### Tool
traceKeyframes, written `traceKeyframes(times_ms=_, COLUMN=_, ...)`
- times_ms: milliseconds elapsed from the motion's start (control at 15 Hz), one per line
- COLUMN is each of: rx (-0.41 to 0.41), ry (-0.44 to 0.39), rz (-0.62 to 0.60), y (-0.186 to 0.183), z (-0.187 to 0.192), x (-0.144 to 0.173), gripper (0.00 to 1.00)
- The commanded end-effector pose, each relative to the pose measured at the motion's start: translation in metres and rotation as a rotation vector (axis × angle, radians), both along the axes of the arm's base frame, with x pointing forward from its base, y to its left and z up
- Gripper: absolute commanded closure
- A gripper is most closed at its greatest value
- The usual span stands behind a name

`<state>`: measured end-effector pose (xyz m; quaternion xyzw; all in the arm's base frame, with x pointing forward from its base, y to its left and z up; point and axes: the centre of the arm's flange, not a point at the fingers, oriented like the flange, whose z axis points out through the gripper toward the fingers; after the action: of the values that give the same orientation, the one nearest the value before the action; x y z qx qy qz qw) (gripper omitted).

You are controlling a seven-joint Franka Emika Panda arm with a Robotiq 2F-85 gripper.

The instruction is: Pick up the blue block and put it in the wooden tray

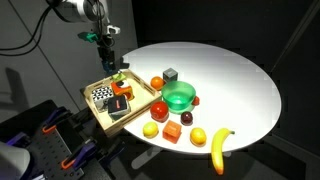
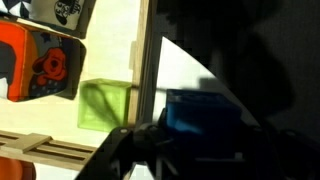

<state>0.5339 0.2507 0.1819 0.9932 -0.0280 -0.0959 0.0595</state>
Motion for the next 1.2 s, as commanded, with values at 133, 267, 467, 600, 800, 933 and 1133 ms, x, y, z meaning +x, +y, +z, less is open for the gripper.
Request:
traceKeyframes(times_ms=133, rx=-0.013, ry=0.016, rz=-0.008, y=-0.026, z=0.025, x=-0.019, gripper=0.72)
traceKeyframes(times_ms=267, rx=-0.015, ry=0.026, rz=-0.023, y=-0.038, z=0.024, x=-0.027, gripper=0.72)
traceKeyframes(times_ms=467, rx=-0.02, ry=0.048, rz=-0.057, y=-0.062, z=0.021, x=-0.038, gripper=0.72)
traceKeyframes(times_ms=600, rx=-0.023, ry=0.057, rz=-0.08, y=-0.077, z=0.02, x=-0.044, gripper=0.72)
traceKeyframes(times_ms=800, rx=-0.026, ry=0.07, rz=-0.115, y=-0.1, z=0.02, x=-0.054, gripper=0.72)
traceKeyframes(times_ms=933, rx=-0.02, ry=0.081, rz=-0.137, y=-0.114, z=0.022, x=-0.06, gripper=0.52)
traceKeyframes(times_ms=1133, rx=-0.007, ry=0.089, rz=-0.157, y=-0.13, z=0.029, x=-0.068, gripper=0.2)
